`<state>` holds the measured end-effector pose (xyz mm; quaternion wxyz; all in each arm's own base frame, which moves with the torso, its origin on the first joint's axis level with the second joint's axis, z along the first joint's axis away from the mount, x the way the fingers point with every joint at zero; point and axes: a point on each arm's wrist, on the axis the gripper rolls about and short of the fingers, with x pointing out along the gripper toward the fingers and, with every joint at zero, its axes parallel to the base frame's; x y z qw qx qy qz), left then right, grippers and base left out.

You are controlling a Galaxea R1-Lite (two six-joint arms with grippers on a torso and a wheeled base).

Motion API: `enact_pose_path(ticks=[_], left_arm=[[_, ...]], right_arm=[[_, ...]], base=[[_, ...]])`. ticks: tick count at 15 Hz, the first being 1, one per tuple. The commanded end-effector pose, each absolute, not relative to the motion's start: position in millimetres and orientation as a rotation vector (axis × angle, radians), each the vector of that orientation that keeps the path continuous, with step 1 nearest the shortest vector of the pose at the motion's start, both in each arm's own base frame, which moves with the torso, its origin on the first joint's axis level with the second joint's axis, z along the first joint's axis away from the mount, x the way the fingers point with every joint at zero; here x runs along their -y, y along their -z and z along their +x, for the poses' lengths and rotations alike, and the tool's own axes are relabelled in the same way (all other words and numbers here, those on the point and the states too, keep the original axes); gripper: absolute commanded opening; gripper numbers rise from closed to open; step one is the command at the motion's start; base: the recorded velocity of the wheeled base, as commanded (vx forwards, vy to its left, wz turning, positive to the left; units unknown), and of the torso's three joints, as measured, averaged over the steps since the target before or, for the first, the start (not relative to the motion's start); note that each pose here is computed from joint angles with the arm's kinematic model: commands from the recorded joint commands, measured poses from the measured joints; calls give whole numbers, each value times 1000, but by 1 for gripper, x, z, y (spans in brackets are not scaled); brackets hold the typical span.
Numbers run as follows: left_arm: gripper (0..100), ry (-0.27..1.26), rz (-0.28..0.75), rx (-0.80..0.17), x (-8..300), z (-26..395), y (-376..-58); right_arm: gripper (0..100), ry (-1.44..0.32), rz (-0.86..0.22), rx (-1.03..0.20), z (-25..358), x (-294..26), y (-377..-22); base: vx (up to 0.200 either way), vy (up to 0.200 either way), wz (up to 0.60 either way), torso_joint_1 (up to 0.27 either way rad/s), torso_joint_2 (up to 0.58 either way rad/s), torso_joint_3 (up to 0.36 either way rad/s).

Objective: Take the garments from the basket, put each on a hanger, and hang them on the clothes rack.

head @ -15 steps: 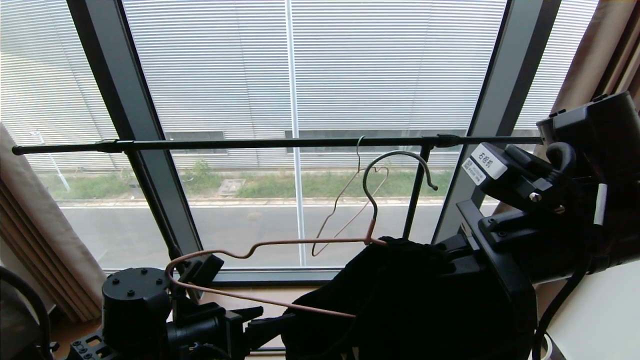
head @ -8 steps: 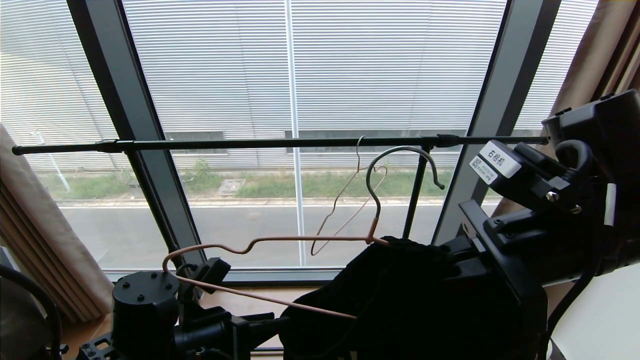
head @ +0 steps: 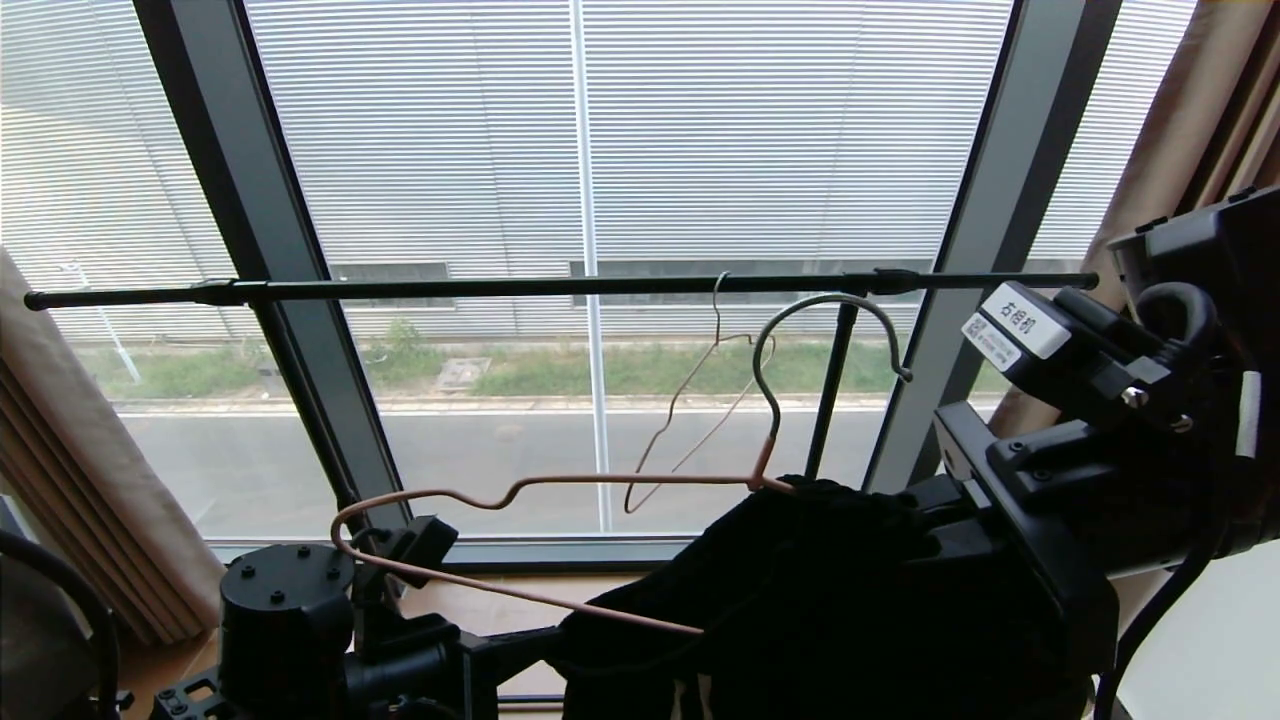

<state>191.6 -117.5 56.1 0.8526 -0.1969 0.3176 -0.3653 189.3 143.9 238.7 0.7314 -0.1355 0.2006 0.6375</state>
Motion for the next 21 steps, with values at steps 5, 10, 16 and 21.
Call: enact_pose_path(ticks=[5, 10, 16, 21], left_arm=[[0, 667, -422, -591, 88, 194, -57], [0, 646, -429, -561, 82, 198, -60], [0, 628, -441, -441, 74, 207, -71], [0, 630, -434, -434, 74, 206, -72]], right_arm=[[0, -1294, -322, -477, 189, -130, -232], [0, -1227, -359, -527, 190, -130, -223], [0, -1192, -404, -586, 187, -134, -210], [0, -1149, -488, -646, 183, -147, -197]], base=[[0, 0, 0, 0, 0, 0], [0, 0, 0, 0, 0, 0], [0, 0, 0, 0, 0, 0], [0, 0, 0, 0, 0, 0]])
